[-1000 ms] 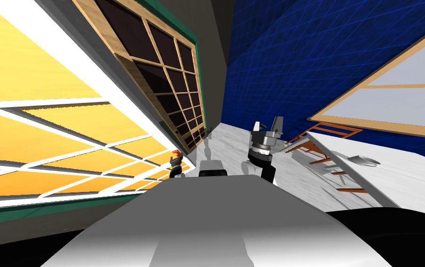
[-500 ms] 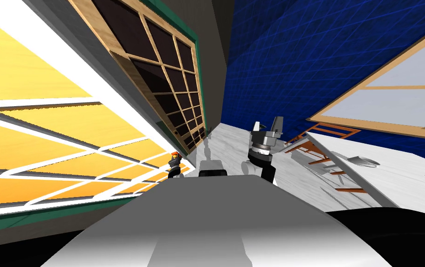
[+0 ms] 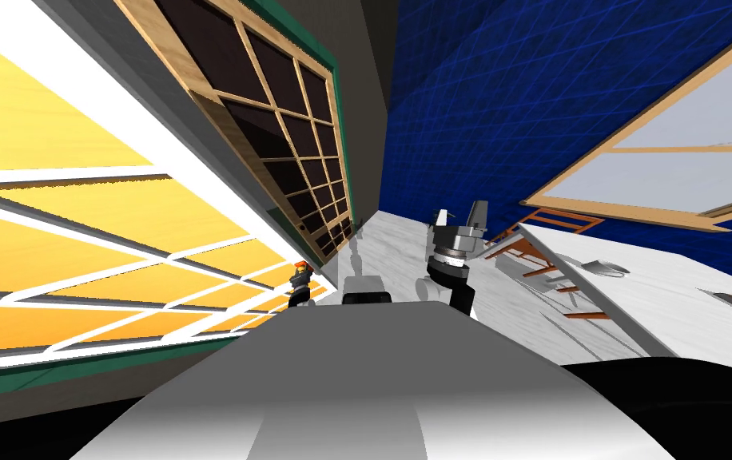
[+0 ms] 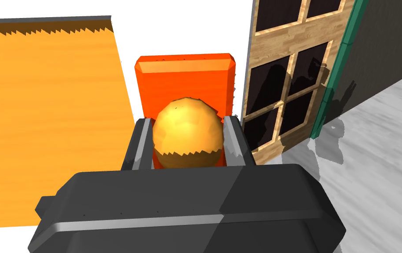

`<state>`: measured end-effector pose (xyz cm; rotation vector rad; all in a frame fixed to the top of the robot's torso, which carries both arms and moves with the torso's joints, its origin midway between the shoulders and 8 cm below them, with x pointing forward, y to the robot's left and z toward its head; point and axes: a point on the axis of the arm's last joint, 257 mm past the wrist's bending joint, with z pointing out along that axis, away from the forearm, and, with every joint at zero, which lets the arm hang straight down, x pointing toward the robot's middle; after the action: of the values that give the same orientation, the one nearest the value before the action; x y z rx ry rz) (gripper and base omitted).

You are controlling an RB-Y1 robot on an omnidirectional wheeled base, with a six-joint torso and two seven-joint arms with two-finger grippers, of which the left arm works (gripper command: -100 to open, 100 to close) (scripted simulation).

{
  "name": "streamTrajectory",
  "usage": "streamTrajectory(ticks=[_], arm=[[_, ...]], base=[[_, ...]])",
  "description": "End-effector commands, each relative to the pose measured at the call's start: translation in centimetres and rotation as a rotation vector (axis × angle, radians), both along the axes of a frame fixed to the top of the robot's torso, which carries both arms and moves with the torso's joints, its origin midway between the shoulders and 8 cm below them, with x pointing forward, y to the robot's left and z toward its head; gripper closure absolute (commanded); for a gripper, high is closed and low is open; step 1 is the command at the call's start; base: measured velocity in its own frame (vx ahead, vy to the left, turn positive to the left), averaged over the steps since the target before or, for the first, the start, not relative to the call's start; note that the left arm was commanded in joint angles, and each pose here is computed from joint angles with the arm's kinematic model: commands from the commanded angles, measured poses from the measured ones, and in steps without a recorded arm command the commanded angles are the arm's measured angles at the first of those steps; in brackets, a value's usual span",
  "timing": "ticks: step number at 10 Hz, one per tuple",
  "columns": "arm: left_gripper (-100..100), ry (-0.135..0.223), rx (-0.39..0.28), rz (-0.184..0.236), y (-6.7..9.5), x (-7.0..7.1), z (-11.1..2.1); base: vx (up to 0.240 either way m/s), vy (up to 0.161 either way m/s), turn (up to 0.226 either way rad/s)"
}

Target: Pull the door open

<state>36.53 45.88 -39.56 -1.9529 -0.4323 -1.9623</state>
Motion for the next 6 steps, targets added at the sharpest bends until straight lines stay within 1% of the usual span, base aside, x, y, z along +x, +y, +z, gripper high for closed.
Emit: streamTrajectory(ticks=[1, 5, 6], arm=[[100, 0.005, -0.009, -0.025, -0.7, -0.2, -0.4], [100, 0.001, -0.016, -0.091, -1.7, -0.3, -0.2], [100, 0.001, -0.019, -0.113, -2.1, -0.4, -0.2]], base=[[-0.194, 0.018, -0.085], [-0.215, 0.008, -0.106], [-0.216, 0.037, -0.122]])
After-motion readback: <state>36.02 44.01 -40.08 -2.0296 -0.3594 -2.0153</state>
